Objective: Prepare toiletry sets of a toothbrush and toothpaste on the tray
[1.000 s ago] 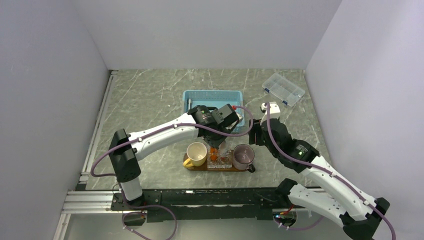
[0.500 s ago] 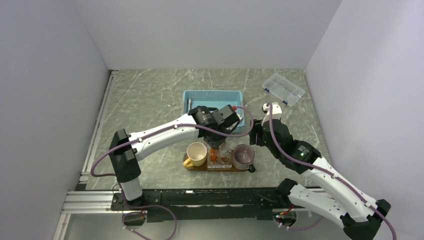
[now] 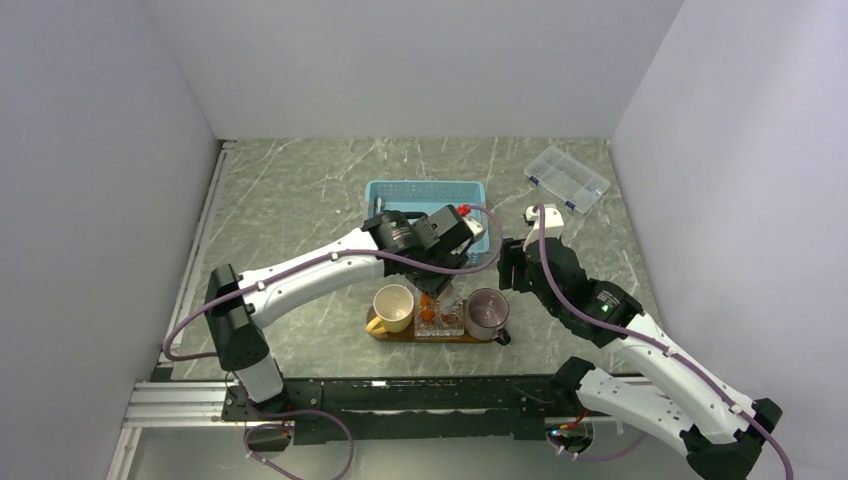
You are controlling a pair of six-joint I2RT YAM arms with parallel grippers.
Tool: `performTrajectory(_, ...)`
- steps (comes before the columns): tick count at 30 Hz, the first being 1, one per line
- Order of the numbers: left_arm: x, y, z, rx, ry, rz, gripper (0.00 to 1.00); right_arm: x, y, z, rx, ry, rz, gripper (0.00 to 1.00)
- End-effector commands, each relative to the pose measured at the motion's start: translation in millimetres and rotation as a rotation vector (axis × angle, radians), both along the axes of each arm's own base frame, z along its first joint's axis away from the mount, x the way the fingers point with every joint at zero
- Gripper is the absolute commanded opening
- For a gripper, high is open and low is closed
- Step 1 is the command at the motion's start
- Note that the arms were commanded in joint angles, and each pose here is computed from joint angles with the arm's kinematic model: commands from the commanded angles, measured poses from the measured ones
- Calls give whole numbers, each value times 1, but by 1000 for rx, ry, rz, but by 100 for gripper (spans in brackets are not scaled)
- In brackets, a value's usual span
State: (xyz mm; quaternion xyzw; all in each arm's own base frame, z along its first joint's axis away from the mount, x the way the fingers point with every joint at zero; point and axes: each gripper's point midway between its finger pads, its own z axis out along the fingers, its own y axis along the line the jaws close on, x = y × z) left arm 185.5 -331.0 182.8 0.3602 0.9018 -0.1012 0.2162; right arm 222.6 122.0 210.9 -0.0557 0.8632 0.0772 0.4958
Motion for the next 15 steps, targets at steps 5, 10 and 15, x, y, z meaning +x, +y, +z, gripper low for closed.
performTrajectory(5, 11, 0, 76, -169, -162, 28, 53, 5, 8, 32, 58, -44, 8, 64)
performTrajectory(10, 24, 13, 98, -163, -249, 45, 59, 12, 13, 42, 53, -51, 11, 64)
performTrajectory(15, 45, 24, 108, -212, -235, 71, 73, 20, 24, 54, 52, -59, 32, 65)
